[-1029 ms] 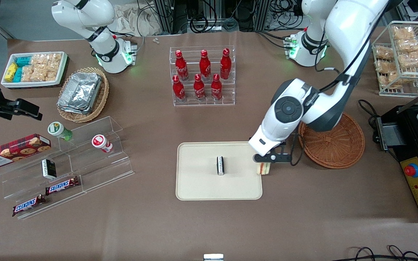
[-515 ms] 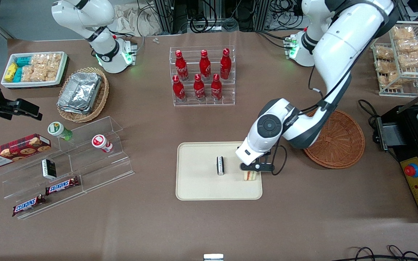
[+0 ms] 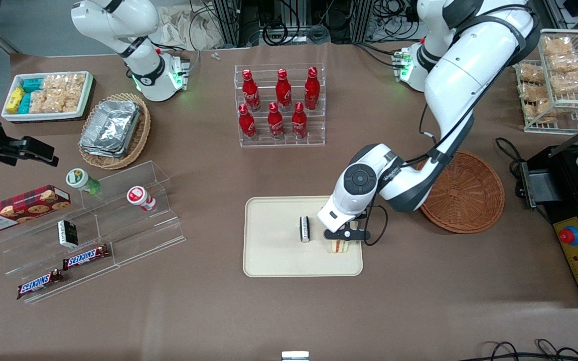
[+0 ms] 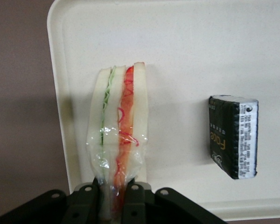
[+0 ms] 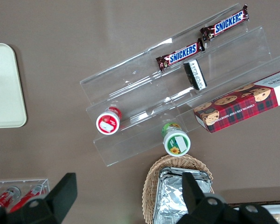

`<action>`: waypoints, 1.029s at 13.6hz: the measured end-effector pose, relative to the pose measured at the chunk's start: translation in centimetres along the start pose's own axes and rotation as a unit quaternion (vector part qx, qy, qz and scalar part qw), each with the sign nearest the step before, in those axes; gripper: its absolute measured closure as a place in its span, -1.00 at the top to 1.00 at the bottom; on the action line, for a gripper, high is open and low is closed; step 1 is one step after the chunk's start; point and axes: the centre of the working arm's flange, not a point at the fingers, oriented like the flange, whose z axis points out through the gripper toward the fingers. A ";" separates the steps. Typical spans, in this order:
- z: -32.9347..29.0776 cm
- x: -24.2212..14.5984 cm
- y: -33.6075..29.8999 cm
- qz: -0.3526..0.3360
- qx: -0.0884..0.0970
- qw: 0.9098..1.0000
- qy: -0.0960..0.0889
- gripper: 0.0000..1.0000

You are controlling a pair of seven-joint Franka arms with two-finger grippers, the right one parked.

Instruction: Place sandwich from basket to tray

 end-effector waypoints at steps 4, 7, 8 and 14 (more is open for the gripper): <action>0.1 0.0 0.0 0.001 0.001 1.000 0.000 0.25; 0.4 -0.1 0.0 0.001 0.001 1.000 -0.002 0.87; 0.4 -0.1 0.0 0.001 0.001 1.000 -0.002 0.99; -3.8 -0.1 -0.5 0.000 0.028 1.000 0.005 1.00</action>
